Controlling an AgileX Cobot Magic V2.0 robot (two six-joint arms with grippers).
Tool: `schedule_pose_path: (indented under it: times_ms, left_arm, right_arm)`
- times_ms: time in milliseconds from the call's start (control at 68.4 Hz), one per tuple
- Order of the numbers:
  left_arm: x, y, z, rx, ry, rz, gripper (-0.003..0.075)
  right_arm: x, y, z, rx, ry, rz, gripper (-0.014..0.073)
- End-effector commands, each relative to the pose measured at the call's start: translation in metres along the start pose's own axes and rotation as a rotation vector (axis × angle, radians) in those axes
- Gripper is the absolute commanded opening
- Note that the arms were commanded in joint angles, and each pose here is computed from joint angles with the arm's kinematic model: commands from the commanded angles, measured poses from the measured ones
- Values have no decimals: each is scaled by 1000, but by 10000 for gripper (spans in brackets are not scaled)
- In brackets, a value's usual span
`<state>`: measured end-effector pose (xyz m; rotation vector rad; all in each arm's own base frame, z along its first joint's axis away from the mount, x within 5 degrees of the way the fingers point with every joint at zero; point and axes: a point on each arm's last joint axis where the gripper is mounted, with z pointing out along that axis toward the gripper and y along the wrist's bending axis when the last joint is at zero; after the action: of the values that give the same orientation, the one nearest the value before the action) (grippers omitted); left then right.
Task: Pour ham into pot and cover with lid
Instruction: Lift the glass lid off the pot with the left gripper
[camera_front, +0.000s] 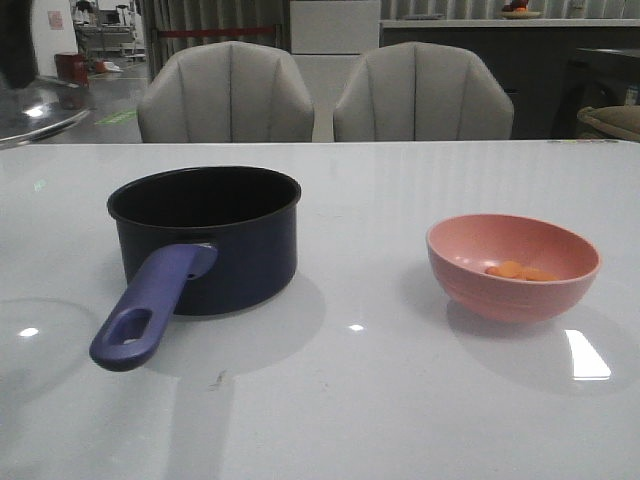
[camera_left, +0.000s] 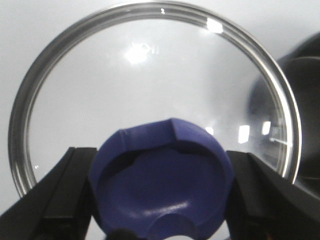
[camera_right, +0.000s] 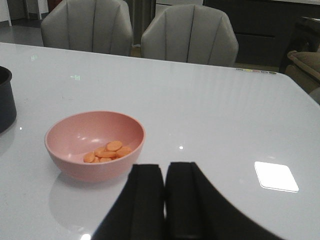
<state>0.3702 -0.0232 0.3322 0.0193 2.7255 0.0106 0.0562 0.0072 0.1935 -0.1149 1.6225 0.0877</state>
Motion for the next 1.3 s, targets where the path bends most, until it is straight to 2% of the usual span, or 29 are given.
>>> schedule_pose_path:
  times_ms: [0,102,263,380,628,716,877,935,1096,1286]
  left_arm:
    - [6,25,-12,32,-107,-45,300]
    - [21,37,18,41,-78,-69,300]
    - [40,38,57,37,-77,-85,300]
    - [52,37,85,38,-20,-93,300]
    - [57,37,115,41,56,-95,303]
    - [57,36,116,42,61,-94,336]
    - [58,36,116,42,64,-94,553]
    - [58,36,116,42,64,-94,605]
    - [54,36,109,49,66,-96,599]
    - [48,35,62,47,-59,-91,582]
  right_arm:
    - [-10,0,-2,4,-102,-8,169]
    - [-10,0,-2,4,-102,-8,169]
    - [-10,0,-2,4,-102,-8,169]
    - [-10,0,-2,4,-102,-8,169]
    - [-10,0,-2,4,-102,-8,169]
    - [-10,0,-2,4,-102,-8,169]
    - [-10,0,-2,4,-102,-8,169]
    - [-10,0,-2,4,-102,-8,169]
    - [-10,0,-2,4,-102,-8,169]
    - [-10,0,-2,4,-102,-8,169]
